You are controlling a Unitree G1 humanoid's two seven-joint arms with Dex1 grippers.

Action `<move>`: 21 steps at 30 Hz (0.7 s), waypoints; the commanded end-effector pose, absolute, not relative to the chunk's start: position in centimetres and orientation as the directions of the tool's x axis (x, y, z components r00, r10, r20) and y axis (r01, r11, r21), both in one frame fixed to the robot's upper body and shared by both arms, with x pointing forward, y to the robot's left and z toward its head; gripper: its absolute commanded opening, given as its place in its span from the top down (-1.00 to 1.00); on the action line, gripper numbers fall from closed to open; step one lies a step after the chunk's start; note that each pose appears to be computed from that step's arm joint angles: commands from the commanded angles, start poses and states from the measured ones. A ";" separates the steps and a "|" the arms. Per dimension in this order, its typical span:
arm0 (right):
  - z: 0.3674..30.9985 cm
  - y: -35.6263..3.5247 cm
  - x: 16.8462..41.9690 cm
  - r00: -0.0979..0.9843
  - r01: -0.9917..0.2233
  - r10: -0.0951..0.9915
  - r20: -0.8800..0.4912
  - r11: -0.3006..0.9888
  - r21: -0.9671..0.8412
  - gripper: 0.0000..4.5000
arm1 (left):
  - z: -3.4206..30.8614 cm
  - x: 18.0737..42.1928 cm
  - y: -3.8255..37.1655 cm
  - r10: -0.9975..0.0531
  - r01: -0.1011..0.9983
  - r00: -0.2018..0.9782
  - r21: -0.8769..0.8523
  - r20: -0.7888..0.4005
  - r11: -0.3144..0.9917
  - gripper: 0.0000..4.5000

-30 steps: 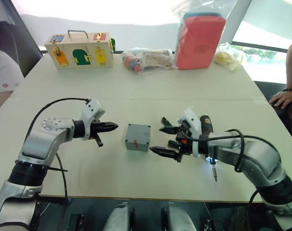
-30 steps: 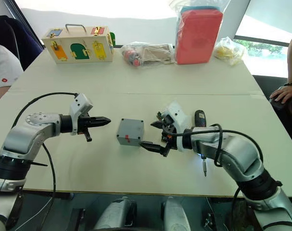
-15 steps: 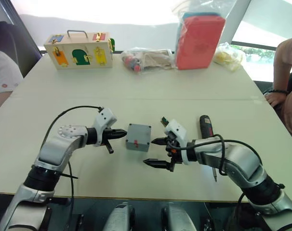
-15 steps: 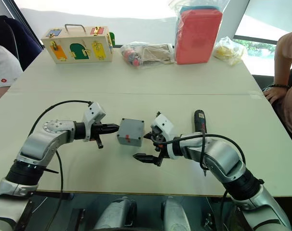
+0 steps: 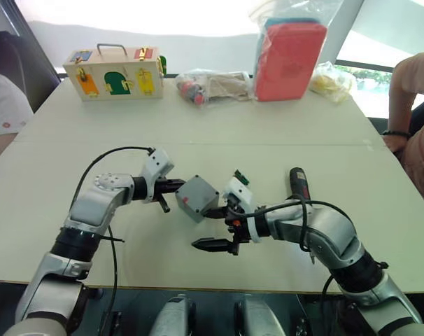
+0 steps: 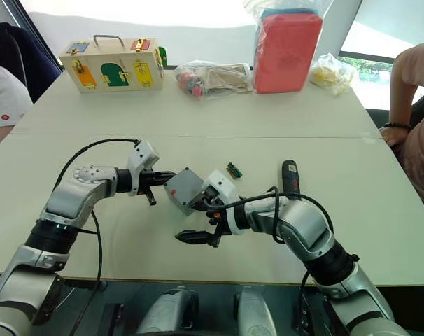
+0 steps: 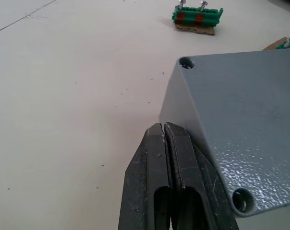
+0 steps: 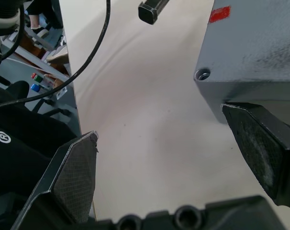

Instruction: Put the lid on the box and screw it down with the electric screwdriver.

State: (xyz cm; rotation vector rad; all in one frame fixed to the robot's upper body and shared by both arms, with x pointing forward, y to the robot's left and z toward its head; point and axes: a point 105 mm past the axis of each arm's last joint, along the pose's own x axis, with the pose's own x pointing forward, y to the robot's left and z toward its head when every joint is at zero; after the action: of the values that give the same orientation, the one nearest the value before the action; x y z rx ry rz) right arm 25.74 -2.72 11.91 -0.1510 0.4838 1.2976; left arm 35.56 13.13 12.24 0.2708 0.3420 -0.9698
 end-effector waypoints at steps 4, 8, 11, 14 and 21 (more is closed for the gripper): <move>15.6 -5.7 27.0 0.296 -0.952 0.865 -0.405 0.303 -0.047 -0.98 | 13.6 35.3 16.5 -0.708 0.807 0.572 0.129 -0.415 0.576 1.00; 15.4 -7.0 29.8 0.388 -0.921 0.823 -0.415 0.363 -0.141 -0.98 | 12.4 32.2 17.1 -0.720 0.843 0.494 0.069 -0.487 0.533 1.00; 14.5 -6.8 31.1 0.397 -0.918 0.812 -0.428 0.353 -0.182 -0.98 | 11.6 30.6 16.8 -0.731 0.856 0.456 0.028 -0.508 0.516 1.00; 13.6 -6.1 31.5 0.375 -0.927 0.818 -0.436 0.321 -0.196 -0.98 | 11.3 30.4 16.1 -0.734 0.850 0.466 0.018 -0.494 0.527 1.00; 12.6 -4.2 30.3 0.274 -0.961 0.855 -0.439 0.234 -0.144 -0.98 | 11.5 31.1 14.2 -0.755 0.846 0.487 0.020 -0.438 0.534 1.00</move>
State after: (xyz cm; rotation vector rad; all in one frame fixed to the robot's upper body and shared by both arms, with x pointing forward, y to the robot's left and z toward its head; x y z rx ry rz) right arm 30.96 -5.21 11.52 -0.4210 0.3430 1.2215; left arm 30.67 14.85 10.24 0.2343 0.4629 -0.9802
